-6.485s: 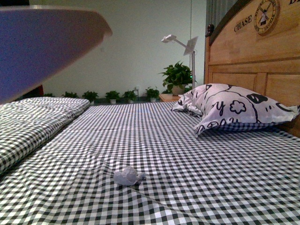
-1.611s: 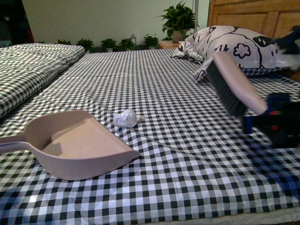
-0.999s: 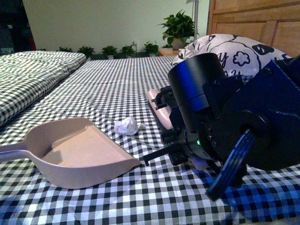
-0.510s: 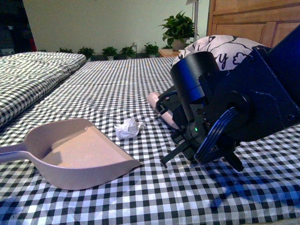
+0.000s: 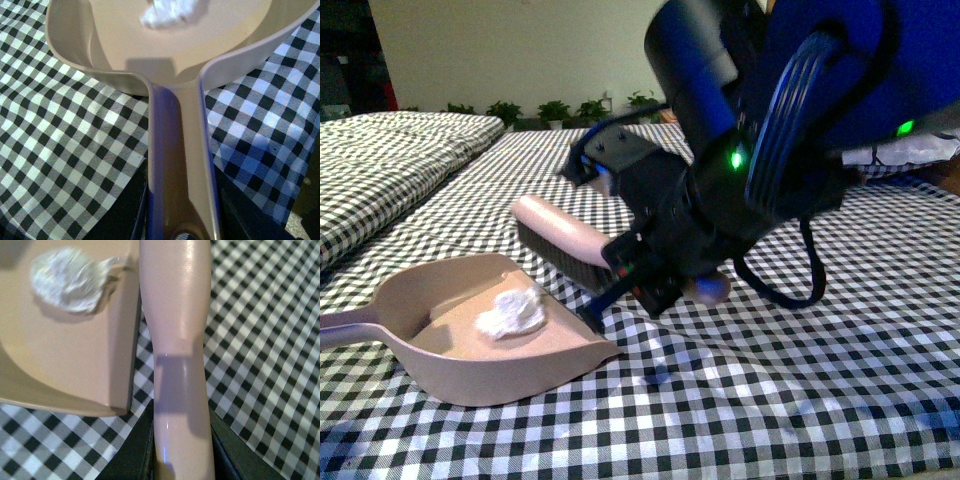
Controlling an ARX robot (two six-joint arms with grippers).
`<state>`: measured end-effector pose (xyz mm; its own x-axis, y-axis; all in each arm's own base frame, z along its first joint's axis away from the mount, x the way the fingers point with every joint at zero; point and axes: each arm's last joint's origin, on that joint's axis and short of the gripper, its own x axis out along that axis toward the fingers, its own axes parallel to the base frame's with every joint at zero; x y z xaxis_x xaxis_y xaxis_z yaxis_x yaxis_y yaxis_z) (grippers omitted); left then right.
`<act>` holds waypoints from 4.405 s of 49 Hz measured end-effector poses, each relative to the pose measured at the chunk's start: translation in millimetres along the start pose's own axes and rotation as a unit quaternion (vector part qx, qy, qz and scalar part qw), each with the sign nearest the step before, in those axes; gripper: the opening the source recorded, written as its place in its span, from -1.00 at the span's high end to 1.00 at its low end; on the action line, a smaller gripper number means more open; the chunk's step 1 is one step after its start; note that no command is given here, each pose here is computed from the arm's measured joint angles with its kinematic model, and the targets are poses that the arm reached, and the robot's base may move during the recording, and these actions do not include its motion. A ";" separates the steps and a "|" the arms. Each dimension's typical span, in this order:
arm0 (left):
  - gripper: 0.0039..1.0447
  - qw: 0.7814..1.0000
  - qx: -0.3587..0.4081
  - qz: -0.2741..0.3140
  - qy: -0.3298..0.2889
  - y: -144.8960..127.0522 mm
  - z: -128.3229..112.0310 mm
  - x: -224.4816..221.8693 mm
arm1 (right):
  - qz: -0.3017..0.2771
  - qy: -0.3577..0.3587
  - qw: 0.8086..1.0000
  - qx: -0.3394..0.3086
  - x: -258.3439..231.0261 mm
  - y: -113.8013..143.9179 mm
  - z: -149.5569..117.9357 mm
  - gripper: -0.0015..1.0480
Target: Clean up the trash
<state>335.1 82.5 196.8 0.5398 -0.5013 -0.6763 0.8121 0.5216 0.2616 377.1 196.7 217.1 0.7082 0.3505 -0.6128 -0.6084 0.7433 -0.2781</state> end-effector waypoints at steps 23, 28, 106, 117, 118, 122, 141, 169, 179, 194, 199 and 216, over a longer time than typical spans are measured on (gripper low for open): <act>0.46 1.000 0.000 0.000 0.000 0.0 0.0 0.0 | -0.190 0.047 0.976 -0.094 31.9 -20.6 -34.0 0.61; 0.46 1.000 0.000 0.000 0.000 0.0 0.0 0.0 | -0.107 0.073 0.985 -0.113 33.9 10.4 -47.3 0.61; 0.46 0.958 -0.027 0.234 -0.166 16.5 71.7 -77.5 | -0.275 -0.086 0.931 0.224 -154.0 -111.2 -78.2 0.61; 0.46 0.896 -0.098 0.359 -0.242 -23.9 96.7 -110.8 | -0.294 -0.144 0.908 0.262 -201.6 -99.3 -78.5 0.61; 0.46 0.888 -0.109 0.375 -0.243 -27.7 97.2 -114.6 | -0.296 -0.157 0.904 0.265 -209.7 -98.4 -77.2 0.61; 0.46 0.870 -0.138 0.403 -0.246 -41.8 98.1 -125.7 | -0.311 -0.205 0.886 0.276 -235.5 -95.6 -74.9 0.61; 0.46 0.855 -0.148 0.420 -0.266 -99.4 101.5 -171.8 | -0.326 -0.305 0.853 0.272 -299.1 -64.9 -91.6 0.61; 0.46 0.856 -0.178 0.405 -0.268 -147.2 77.4 -188.1 | -0.330 -0.343 0.841 0.256 -330.2 -44.5 -106.1 0.61; 0.46 0.856 -0.183 0.401 -0.272 -147.3 77.4 -188.2 | -0.324 -0.337 0.846 0.259 -327.7 -43.2 -105.9 0.61; 0.46 0.856 -0.183 0.400 -0.272 -147.3 77.4 -188.2 | -0.324 -0.336 0.846 0.259 -327.6 -43.2 -105.9 0.61; 0.46 0.856 -0.183 0.400 -0.272 -147.3 77.4 -188.2 | -0.324 -0.336 0.846 0.259 -327.6 -43.2 -105.9 0.61; 0.46 0.830 -0.273 0.411 -0.259 -165.2 62.6 -165.9 | -0.324 -0.336 0.846 0.259 -327.6 -43.2 -105.9 0.61</act>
<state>125.3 36.2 308.9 0.9997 0.0229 0.0013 -0.0229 0.9989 0.0418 133.4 -10.6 351.5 0.9822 -0.1103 0.1521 0.1001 0.9923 0.0735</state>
